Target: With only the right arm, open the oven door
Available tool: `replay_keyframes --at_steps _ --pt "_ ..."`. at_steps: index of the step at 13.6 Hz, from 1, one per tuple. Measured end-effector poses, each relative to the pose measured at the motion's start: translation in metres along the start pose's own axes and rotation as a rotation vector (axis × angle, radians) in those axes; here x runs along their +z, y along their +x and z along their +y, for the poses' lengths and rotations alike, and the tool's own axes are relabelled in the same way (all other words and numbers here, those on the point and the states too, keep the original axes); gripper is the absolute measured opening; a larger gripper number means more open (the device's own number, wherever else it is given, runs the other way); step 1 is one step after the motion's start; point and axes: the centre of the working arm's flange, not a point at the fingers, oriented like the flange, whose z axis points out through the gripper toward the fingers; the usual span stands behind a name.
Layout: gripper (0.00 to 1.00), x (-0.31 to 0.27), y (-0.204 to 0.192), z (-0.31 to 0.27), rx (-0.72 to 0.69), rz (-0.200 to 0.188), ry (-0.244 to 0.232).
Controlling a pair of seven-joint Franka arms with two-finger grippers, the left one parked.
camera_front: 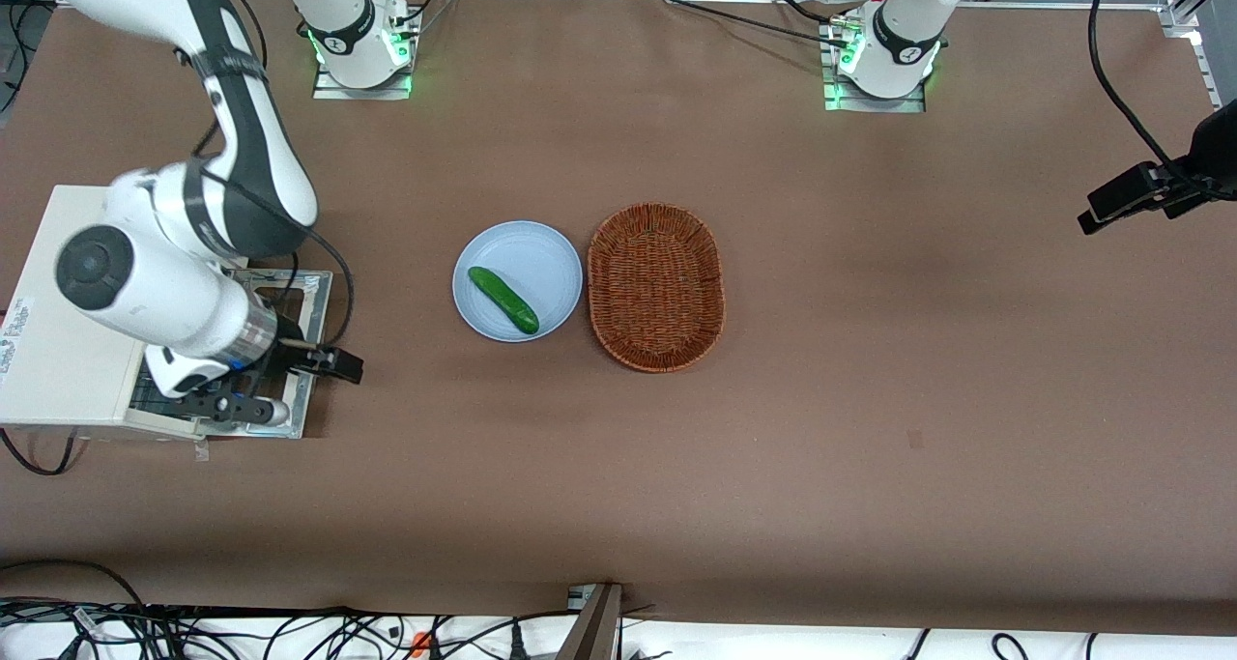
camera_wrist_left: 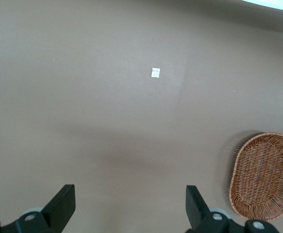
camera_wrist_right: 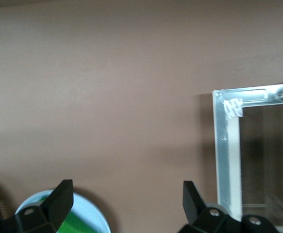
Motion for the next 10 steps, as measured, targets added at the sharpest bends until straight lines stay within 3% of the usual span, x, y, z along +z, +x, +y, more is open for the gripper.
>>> replay_keyframes --at_steps 4,8,10 --pt "1.0 -0.102 -0.042 0.003 -0.091 -0.032 -0.029" --pt "1.0 -0.177 -0.089 0.013 -0.138 -0.001 -0.048" --pt "1.0 -0.188 -0.104 0.015 -0.143 -0.006 -0.049"
